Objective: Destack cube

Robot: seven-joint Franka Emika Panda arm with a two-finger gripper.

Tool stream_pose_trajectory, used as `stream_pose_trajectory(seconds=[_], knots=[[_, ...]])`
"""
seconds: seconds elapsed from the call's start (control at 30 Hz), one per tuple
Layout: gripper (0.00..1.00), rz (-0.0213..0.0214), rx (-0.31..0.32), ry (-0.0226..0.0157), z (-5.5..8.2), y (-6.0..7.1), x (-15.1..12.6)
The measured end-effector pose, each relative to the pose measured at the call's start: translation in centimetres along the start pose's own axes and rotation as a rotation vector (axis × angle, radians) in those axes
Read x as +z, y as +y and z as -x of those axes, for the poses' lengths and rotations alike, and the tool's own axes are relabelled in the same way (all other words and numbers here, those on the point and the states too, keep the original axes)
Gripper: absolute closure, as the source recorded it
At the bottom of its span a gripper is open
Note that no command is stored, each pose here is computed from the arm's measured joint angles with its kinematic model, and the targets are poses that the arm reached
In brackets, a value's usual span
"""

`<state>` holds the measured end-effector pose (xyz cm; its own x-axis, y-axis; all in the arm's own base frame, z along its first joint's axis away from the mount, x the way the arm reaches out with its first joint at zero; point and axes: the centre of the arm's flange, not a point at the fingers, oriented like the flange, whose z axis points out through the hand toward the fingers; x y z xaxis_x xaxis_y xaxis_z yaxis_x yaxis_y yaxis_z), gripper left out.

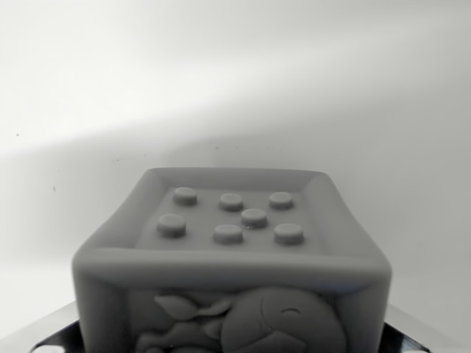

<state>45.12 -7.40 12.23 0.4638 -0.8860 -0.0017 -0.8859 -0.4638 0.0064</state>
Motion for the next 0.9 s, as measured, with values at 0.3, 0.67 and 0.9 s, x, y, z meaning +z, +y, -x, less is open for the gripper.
stream_pose_trajectory(seconds=[0.3, 0.67, 0.9], knots=[[1.00, 0.0000, 0.001, -0.0006, -0.04, -0.02, 0.71], [0.00, -0.0011, 0.001, 0.0000, -0.05, -0.04, 0.71], [0.00, -0.0013, 0.001, 0.0001, -0.05, -0.04, 0.71]])
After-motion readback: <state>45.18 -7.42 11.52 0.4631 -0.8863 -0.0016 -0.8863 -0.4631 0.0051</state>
